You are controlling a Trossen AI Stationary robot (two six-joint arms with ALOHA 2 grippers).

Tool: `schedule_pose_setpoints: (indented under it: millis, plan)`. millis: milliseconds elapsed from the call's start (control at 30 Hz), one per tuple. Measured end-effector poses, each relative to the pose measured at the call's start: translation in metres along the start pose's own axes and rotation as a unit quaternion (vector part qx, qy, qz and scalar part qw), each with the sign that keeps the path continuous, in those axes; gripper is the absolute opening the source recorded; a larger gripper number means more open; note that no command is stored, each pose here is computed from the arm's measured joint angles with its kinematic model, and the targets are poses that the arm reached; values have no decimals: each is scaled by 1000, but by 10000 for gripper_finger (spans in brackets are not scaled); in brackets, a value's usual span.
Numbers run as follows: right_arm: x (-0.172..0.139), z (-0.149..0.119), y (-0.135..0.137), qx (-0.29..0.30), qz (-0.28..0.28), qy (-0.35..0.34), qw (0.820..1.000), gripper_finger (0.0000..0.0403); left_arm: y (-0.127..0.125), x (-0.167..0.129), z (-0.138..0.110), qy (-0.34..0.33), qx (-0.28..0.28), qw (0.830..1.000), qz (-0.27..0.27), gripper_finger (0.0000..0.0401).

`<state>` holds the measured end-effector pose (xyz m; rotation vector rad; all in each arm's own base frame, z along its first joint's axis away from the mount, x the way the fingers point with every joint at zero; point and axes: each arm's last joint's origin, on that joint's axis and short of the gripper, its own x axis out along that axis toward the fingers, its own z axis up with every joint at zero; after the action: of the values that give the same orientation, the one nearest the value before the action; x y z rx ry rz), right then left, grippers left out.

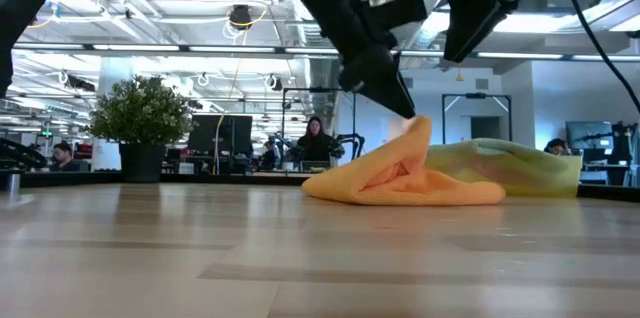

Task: Fold microfiber towels
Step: Fold the orange towel

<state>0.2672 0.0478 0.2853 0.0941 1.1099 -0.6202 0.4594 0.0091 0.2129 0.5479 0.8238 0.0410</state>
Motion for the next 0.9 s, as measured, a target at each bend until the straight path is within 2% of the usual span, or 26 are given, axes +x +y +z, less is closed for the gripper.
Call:
schedule_pose_setpoints:
  millis: [200,367,567,767,900]
  plan:
    - [0,-1,0,-5,-1,1,1000,225,0,-22,12,63,18,998,-24,158]
    - [-2,-3,3,-33,2,0,999,225,6,-45,10,133,-20,990,-51,157]
    - [0,-2,8,-77,14,-16,997,225,16,-98,6,175,-77,980,-53,157]
    - [37,9,10,-75,68,-64,993,225,18,-155,9,174,-128,976,-5,157]
    - [72,15,13,-72,67,-72,993,225,15,-186,9,171,-143,974,31,157]
